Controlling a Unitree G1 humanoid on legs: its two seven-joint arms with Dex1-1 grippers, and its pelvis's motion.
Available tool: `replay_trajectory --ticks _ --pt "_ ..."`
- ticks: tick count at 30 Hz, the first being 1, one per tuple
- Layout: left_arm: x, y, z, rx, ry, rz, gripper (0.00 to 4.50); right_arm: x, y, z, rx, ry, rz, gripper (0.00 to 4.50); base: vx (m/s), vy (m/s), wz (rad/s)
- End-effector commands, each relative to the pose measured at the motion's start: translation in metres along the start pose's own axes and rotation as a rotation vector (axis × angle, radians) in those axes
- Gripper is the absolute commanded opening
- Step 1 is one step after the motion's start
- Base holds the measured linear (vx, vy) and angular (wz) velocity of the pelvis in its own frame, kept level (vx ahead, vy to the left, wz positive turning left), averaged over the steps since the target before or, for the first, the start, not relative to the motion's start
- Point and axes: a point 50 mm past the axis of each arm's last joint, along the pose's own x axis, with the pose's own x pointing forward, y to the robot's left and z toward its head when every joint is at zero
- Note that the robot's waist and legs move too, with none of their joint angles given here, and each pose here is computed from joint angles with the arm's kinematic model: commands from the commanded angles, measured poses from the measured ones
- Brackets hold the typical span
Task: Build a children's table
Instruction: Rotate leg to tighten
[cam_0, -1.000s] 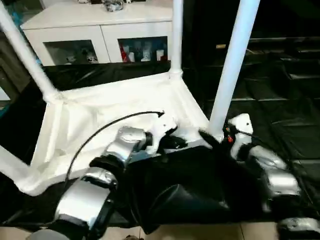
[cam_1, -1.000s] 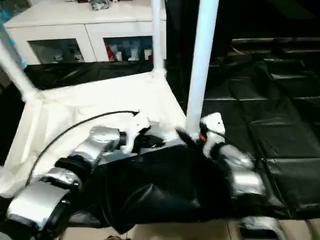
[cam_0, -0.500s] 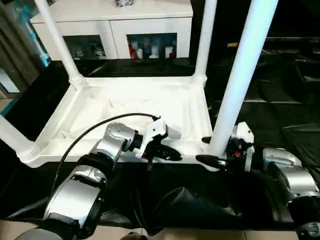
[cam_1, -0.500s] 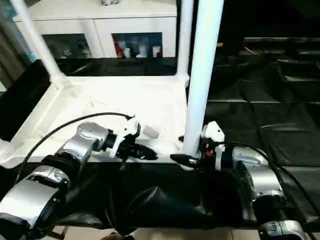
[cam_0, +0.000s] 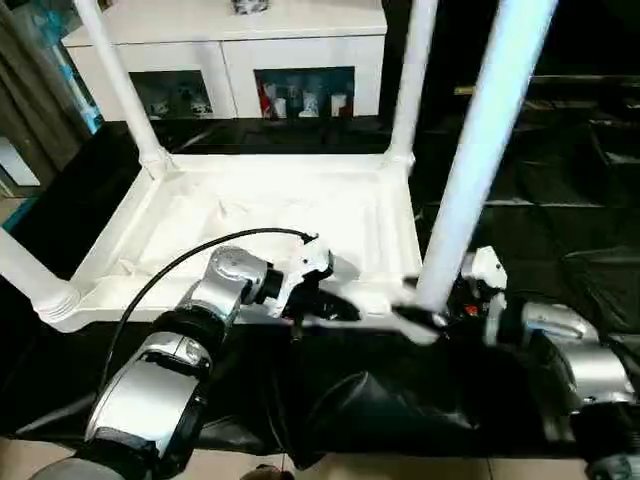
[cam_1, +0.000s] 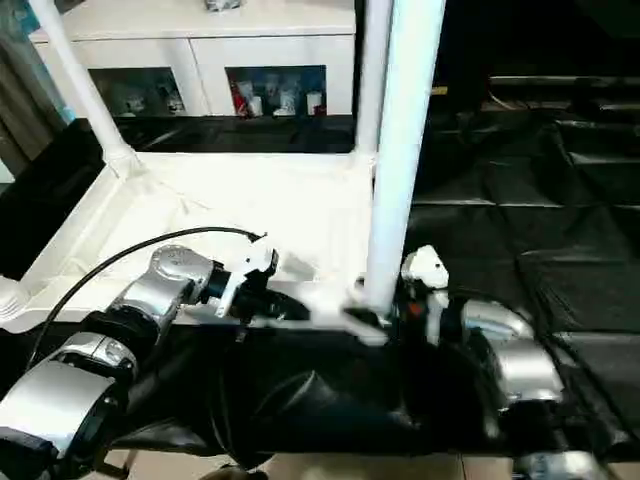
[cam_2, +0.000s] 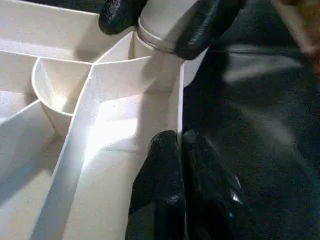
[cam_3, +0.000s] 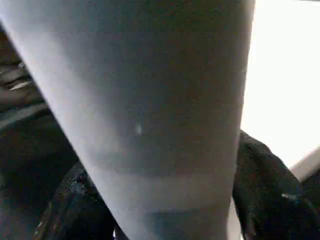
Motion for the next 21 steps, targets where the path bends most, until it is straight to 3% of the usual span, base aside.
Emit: replay_trajectory --ticks 1,4,8,9,13,14,15,16,19,21 --pt "0.009 0.009 0.016 0.033 -0.056 0.140 0.00 0.016 0.003 -0.024 0.061 0.070 -0.128 2.56 0.000 0.000 0.00" --pt "0.026 0.011 0.024 0.029 -0.085 0.248 0.00 0.034 0.001 -0.032 0.126 0.053 -0.340 2.54 0.000 0.000 0.00" --pt "0.037 0.011 0.029 0.031 -0.099 0.288 0.00 0.045 0.000 -0.032 0.163 0.038 -0.438 2.54 0.000 0.000 0.00" --pt "0.049 0.008 0.034 0.029 -0.116 0.311 0.00 0.057 0.002 -0.031 0.184 0.033 -0.495 2.54 0.000 0.000 0.00" --pt "0.065 0.002 0.041 0.033 -0.141 0.295 0.00 0.080 0.016 -0.021 0.121 0.006 -0.399 2.54 0.000 0.000 0.00" --pt "0.066 0.001 0.041 0.035 -0.145 0.285 0.00 0.081 0.018 -0.019 0.116 -0.009 -0.370 2.54 0.000 0.000 0.00" --pt "0.066 0.001 0.041 0.037 -0.146 0.276 0.00 0.080 0.018 -0.017 0.115 -0.022 -0.357 3.10 0.000 0.000 0.00" --pt "0.065 0.001 0.041 0.039 -0.146 0.268 0.00 0.079 0.017 -0.015 0.117 -0.039 -0.349 3.24 0.000 0.000 0.00" --pt "0.056 0.002 0.037 0.054 -0.134 0.233 0.00 0.070 0.014 -0.008 0.082 -0.062 -0.270 3.26 0.000 0.000 0.00" --pt "0.053 0.002 0.035 0.058 -0.127 0.211 0.00 0.066 0.013 -0.006 0.065 -0.060 -0.229 3.52 0.000 0.000 0.00"
